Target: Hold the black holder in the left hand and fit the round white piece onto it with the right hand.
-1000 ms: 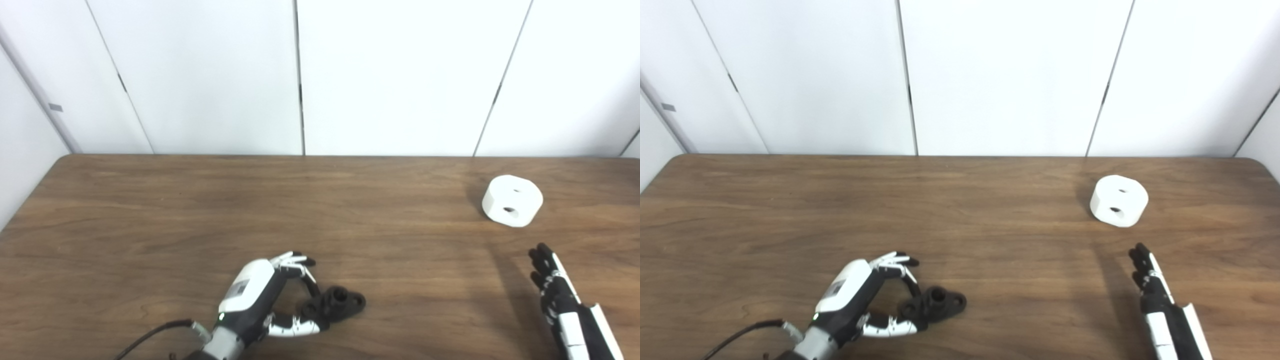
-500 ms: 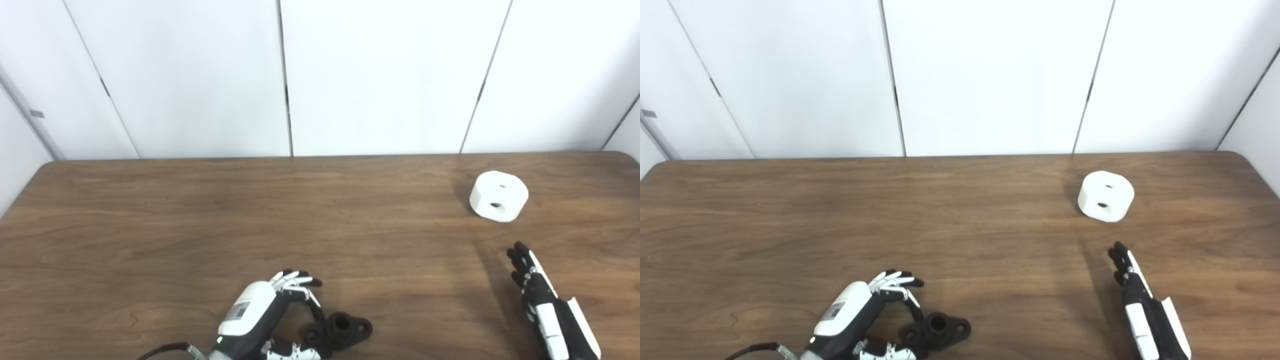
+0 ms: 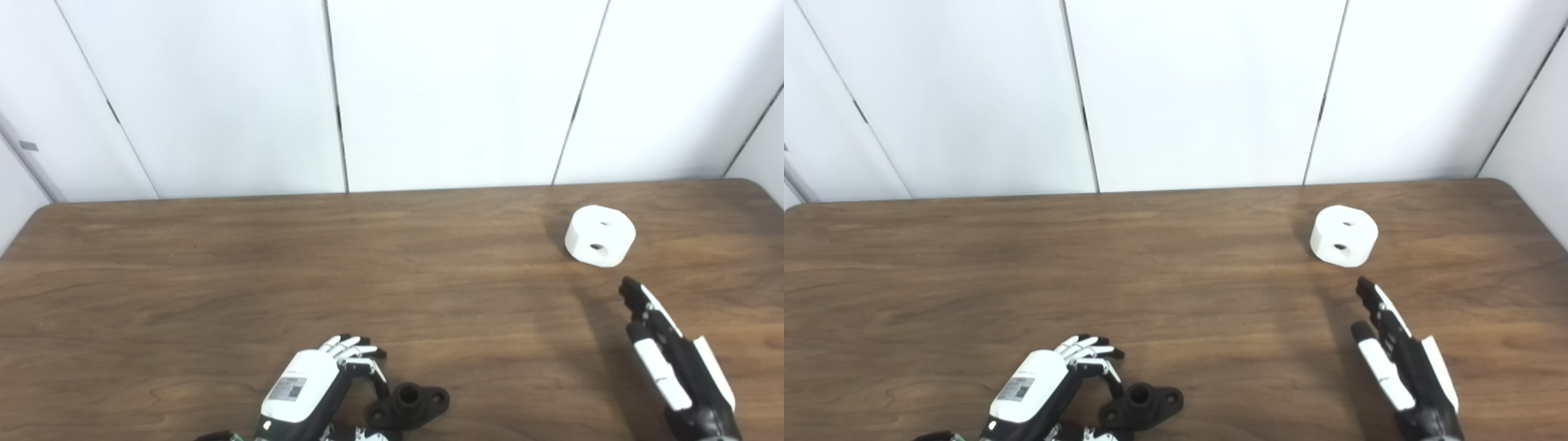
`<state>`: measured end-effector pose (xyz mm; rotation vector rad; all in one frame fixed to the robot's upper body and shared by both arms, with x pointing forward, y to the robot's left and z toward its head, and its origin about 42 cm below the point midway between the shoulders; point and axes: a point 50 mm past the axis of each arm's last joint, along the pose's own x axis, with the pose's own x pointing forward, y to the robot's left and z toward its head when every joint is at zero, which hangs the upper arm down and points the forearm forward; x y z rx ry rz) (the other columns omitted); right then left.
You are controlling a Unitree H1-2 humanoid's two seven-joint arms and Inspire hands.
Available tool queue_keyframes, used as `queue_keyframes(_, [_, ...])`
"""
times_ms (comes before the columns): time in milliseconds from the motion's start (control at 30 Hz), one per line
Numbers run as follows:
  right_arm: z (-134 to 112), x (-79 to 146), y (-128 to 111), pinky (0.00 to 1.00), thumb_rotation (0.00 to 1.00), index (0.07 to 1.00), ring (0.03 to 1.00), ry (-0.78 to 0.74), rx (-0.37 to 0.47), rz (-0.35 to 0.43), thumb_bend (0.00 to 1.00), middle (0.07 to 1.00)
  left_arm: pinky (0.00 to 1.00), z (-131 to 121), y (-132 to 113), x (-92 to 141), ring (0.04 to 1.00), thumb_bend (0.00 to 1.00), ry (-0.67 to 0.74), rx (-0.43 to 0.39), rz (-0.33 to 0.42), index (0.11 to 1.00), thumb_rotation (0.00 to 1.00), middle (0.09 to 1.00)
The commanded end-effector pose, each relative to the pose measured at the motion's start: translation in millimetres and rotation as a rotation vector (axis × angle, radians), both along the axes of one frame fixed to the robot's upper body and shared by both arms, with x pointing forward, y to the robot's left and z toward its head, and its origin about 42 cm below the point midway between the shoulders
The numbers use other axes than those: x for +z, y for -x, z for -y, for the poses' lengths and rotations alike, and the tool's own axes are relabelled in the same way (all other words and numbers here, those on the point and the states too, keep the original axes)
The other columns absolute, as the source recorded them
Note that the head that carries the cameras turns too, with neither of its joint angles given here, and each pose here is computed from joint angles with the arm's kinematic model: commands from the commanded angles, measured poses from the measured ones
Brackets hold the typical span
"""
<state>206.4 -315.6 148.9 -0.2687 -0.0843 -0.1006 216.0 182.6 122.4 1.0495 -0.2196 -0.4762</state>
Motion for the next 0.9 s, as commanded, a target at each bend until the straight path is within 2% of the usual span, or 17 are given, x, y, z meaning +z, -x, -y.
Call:
queue_keyframes(0, [6.7,23.7,-7.0,1.0,0.84,0.929,0.972,0.041,0.001,0.087,0.53,0.944,0.92,-7.9,15.8,-25.1,0.879,0.52,-0.101,0.01,-0.123,0.489,0.05,0.795])
queue_keyframes(167, [14.2,40.4,-19.6,1.0,0.78,0.934,0.995,0.111,-0.035,0.109,0.54,0.951,0.92,-10.4,14.7,-24.9,0.885,0.52,-0.095,0.013,-0.13,0.489,0.05,0.799])
queue_keyframes(367, [21.2,57.4,-40.9,0.93,0.6,0.935,0.96,0.212,-0.064,0.144,0.62,0.944,0.91,-15.7,15.2,-25.5,0.879,0.52,-0.084,0.013,-0.131,0.489,0.05,0.795])
queue_keyframes(533, [25.9,71.9,-63.2,0.96,0.48,0.951,0.976,0.283,-0.085,0.143,0.71,0.968,0.9,-21.6,16.7,-28.7,0.873,0.52,-0.091,0.009,-0.13,0.489,0.05,0.791])
queue_keyframes(667, [32.0,84.8,-84.4,0.9,0.45,0.942,0.942,0.358,-0.117,0.156,0.76,0.952,0.91,-27.2,17.2,-31.0,0.875,0.52,-0.093,0.008,-0.132,0.489,0.05,0.793])
queue_keyframes(867, [38.8,102.5,-114.5,0.96,0.43,0.938,0.969,0.465,-0.156,0.129,0.79,0.966,0.92,-34.5,16.1,-32.5,0.882,0.52,-0.104,0.006,-0.138,0.489,0.05,0.796])
